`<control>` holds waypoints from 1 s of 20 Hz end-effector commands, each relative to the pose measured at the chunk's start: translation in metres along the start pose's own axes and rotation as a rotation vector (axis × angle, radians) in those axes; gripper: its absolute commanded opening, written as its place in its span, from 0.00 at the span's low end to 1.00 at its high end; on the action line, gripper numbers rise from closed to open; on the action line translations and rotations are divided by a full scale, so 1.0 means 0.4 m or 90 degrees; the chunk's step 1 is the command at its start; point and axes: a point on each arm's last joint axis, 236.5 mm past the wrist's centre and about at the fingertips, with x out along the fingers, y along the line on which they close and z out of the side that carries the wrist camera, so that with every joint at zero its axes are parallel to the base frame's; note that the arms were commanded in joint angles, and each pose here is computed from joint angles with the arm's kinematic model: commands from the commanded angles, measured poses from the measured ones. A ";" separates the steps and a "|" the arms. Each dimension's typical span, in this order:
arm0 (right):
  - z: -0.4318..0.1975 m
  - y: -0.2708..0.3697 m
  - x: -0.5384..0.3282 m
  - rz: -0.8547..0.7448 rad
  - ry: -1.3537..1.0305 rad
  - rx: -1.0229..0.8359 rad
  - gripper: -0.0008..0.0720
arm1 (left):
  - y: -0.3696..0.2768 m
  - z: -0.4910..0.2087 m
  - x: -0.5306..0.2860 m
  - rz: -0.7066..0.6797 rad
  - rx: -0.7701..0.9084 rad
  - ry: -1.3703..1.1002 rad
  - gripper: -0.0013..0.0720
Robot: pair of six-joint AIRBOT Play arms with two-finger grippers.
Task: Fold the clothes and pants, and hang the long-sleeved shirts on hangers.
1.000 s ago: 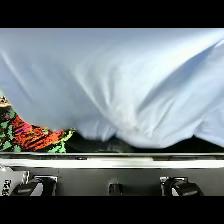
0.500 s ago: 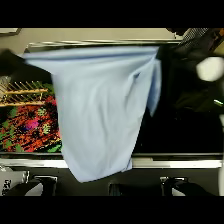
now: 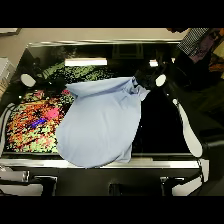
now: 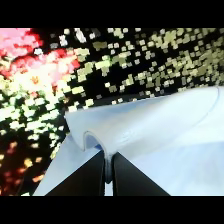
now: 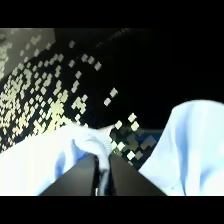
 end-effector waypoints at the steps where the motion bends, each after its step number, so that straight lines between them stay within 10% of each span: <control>1: -0.041 -0.017 0.026 0.003 0.040 0.063 0.42 | 0.002 -0.019 0.055 0.001 -0.002 0.008 0.04; 6: -0.060 -0.070 -0.194 -0.014 0.199 -0.018 0.70 | 0.012 -0.004 0.025 0.003 -0.007 0.015 0.04; 12: -0.147 -0.209 -0.511 -0.037 0.357 -0.051 0.72 | 0.021 -0.042 -0.013 0.010 -0.009 0.082 0.04; 20: -0.707 -0.261 -0.511 -0.048 0.498 0.063 0.76 | 0.029 -0.108 -0.026 0.020 -0.009 0.154 0.04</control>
